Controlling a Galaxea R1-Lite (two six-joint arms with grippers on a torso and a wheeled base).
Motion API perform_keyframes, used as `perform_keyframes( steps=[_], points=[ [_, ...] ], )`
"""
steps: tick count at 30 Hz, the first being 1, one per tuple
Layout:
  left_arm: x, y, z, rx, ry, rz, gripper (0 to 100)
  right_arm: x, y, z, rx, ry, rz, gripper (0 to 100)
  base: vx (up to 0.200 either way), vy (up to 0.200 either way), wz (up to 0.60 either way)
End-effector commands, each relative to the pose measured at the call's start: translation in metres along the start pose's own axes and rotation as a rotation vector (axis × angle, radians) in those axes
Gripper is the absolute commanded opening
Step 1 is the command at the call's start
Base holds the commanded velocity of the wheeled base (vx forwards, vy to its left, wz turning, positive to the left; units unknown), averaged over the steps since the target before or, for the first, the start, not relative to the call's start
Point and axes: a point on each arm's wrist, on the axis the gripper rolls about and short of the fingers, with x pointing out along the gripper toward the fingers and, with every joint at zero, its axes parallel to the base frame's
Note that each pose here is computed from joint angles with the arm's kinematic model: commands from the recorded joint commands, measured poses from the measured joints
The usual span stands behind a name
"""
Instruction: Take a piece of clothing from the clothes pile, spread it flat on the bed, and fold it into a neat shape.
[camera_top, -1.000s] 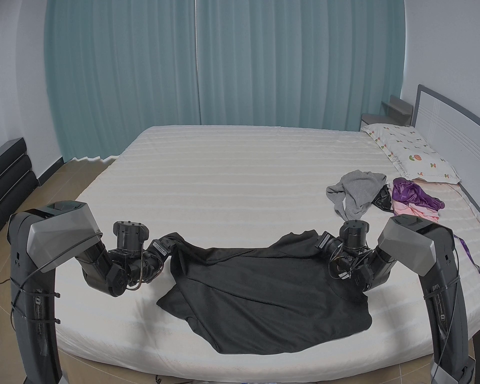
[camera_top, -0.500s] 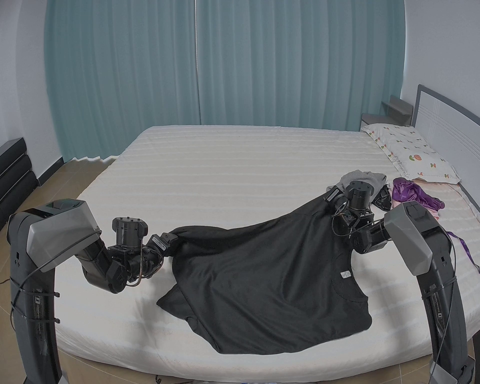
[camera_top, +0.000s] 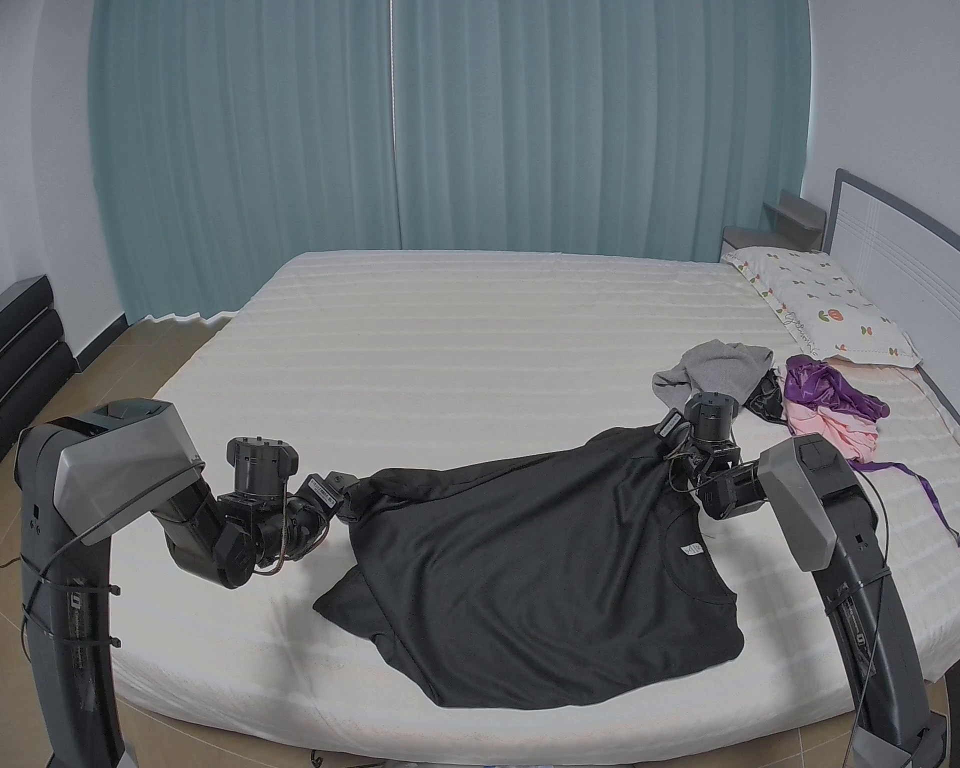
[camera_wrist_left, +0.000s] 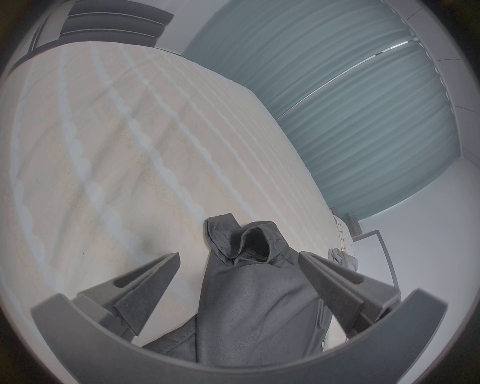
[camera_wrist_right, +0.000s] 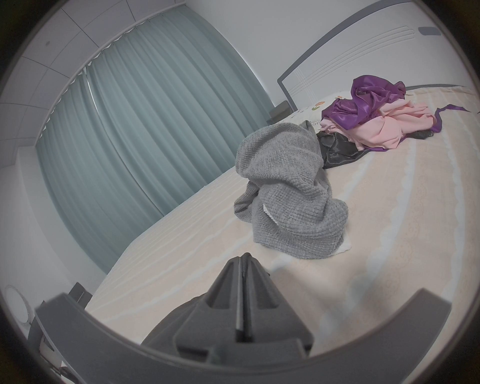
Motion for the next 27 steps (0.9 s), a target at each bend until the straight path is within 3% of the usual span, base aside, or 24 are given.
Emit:
perform_keyframes(
  steps=[1,7,11,20,24,27],
  points=[
    [0.0,0.001,0.0,-0.001,0.002,0.003,100,0.001,-0.003,-0.004,-0.003,0.007,-0.005,100,0.0,0.0,0.0],
    [-0.001,0.002,-0.001,-0.002,0.004,0.007,100,-0.016,0.006,0.011,0.007,0.049,0.003,100,0.0,0.0,0.0],
    [-0.002,0.003,-0.002,-0.003,0.007,0.011,100,-0.047,0.005,0.027,0.03,0.148,0.052,100,0.0,0.0,0.0],
    [-0.023,0.004,-0.004,-0.007,0.014,0.022,100,-0.102,-0.012,0.046,0.049,0.154,0.104,100,0.0,0.0,0.0],
    [-0.031,0.005,-0.005,-0.008,0.016,0.027,100,-0.139,-0.015,0.049,0.137,0.219,0.129,100,0.0,0.0,0.0],
    [-0.043,-0.001,-0.003,-0.005,-0.002,0.013,100,-0.175,-0.028,0.039,0.179,0.335,0.159,100,0.0,0.0,0.0]
  ],
)
